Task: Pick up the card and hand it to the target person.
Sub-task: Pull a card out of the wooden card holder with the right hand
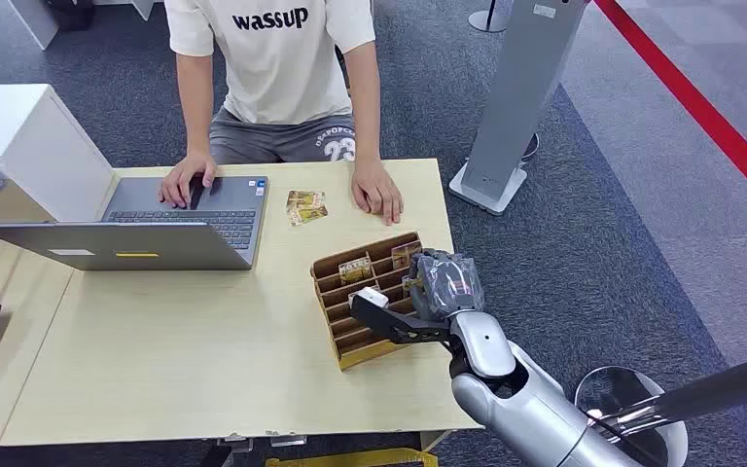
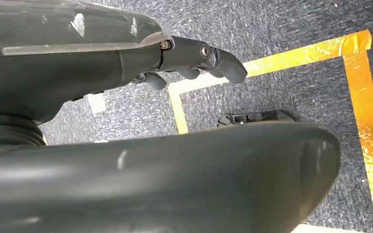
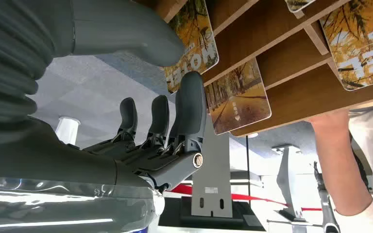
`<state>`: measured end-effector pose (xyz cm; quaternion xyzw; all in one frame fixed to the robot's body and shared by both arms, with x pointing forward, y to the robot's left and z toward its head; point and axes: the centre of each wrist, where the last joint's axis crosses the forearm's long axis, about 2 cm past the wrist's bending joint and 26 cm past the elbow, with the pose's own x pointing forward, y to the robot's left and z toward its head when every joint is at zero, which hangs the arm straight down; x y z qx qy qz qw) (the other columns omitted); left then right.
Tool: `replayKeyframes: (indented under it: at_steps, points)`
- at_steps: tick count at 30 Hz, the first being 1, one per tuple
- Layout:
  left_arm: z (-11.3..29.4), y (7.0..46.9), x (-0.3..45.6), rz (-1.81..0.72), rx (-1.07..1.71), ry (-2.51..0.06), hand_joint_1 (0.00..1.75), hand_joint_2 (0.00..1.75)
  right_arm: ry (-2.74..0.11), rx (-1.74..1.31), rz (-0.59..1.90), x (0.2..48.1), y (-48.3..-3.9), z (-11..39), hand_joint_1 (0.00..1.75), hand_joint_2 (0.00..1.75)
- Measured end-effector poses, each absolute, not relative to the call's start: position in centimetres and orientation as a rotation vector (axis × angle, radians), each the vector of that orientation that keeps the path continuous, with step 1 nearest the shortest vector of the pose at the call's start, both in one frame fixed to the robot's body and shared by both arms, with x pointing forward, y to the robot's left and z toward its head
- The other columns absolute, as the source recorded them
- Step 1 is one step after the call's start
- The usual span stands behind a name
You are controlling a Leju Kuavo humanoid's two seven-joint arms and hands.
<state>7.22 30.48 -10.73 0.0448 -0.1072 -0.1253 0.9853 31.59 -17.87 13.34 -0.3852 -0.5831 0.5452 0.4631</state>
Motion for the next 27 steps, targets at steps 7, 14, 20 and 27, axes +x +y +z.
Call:
replayKeyframes:
  at_steps: [7, 14, 20, 27]
  points:
    - [-10.74, 30.49, 7.18, -0.251, 0.092, -0.215, 0.00, 0.00, -1.440, -0.958, 1.320, 32.18, -17.88, 13.06, 1.04, 1.75]
    - [-10.75, 30.49, 7.08, -0.245, 0.093, -0.212, 0.00, 0.00, -1.427, -0.969, 1.308, 32.47, -18.05, 12.87, 0.98, 1.75]
    - [-10.78, 30.50, 6.92, -0.245, 0.094, -0.210, 0.00, 0.00, -1.415, -0.976, 1.293, 32.57, -18.16, 12.87, 0.95, 1.75]
    - [-10.79, 30.49, 6.84, -0.245, 0.091, -0.208, 0.00, 0.00, -1.408, -0.978, 1.282, 32.62, -18.23, 12.99, 1.13, 1.75]
